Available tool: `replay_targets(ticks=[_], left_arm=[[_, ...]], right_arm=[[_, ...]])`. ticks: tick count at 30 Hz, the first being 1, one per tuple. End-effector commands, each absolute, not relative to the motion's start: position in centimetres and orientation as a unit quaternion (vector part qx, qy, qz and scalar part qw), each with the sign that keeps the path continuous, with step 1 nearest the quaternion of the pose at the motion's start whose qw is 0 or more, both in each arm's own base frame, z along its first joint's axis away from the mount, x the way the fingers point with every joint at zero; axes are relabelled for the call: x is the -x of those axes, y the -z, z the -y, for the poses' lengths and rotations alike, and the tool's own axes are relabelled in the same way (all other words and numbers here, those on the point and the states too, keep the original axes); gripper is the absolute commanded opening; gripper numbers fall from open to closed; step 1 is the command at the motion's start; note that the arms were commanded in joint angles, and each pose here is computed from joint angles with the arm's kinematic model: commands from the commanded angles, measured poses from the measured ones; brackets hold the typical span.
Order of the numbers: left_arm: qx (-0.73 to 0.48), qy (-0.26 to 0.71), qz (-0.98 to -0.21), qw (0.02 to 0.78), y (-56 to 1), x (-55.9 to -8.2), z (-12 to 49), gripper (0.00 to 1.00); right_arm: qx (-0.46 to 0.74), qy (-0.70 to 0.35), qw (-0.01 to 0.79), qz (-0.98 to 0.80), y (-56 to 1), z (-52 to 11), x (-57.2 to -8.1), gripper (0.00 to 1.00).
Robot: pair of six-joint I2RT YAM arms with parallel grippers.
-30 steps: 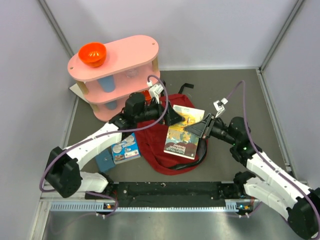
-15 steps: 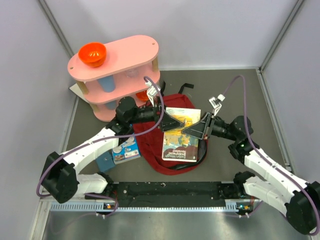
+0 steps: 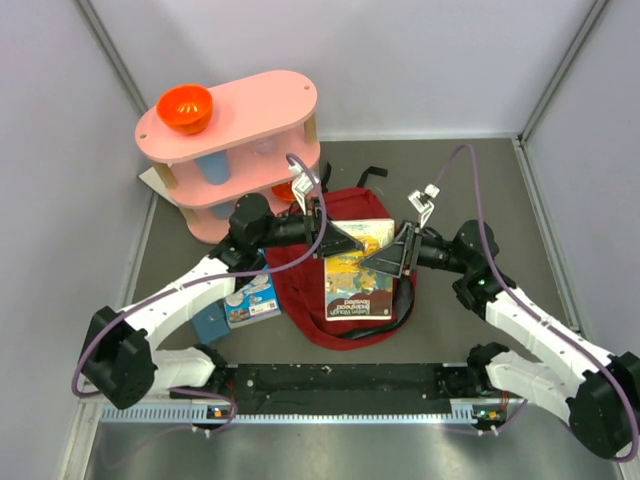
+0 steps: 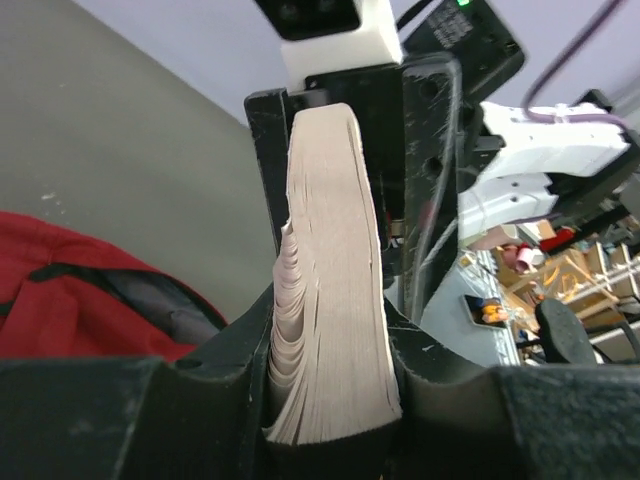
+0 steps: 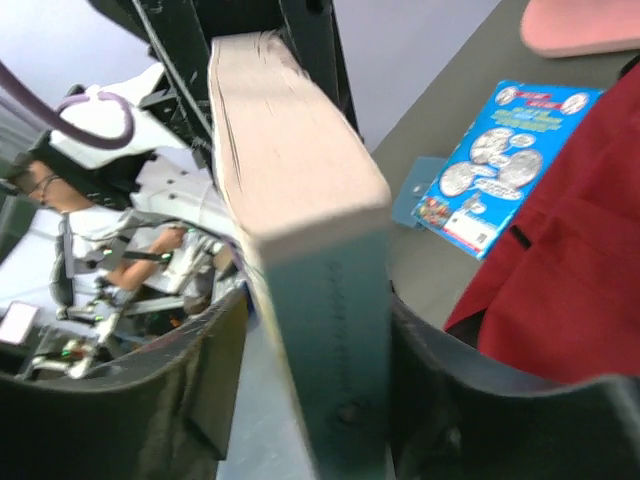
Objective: Pack the student bag
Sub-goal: Pick up the book from the student bag.
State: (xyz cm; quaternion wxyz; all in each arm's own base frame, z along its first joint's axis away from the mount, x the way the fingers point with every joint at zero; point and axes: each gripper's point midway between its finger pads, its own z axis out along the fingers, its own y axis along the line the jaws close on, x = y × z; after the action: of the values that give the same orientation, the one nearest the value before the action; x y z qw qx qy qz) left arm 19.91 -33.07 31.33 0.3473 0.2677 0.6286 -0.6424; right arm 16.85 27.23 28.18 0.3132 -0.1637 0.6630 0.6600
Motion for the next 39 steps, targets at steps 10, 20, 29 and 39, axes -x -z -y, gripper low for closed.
replay_targets(ticks=[10,20,29,39], left_arm=[[0.001,0.527,-0.667,0.527,-35.2,-27.4,24.4,0.00],[0.079,0.613,-0.591,0.519,-36.6,-26.8,23.5,0.00],[0.073,0.649,-0.555,0.516,-37.4,-26.3,23.9,0.00],[0.073,0.669,-0.550,0.495,-37.0,-26.5,24.6,0.00]], right_arm=[[-0.074,-0.577,0.422,-0.695,-23.5,-21.9,-20.3,0.87],[-0.075,-0.675,0.393,-0.620,-25.8,-23.1,-19.2,0.87],[-0.091,-0.689,0.354,-0.626,-25.3,-25.6,-20.0,0.87],[-0.080,-0.720,0.370,-0.582,-28.7,-27.8,-20.0,0.87]])
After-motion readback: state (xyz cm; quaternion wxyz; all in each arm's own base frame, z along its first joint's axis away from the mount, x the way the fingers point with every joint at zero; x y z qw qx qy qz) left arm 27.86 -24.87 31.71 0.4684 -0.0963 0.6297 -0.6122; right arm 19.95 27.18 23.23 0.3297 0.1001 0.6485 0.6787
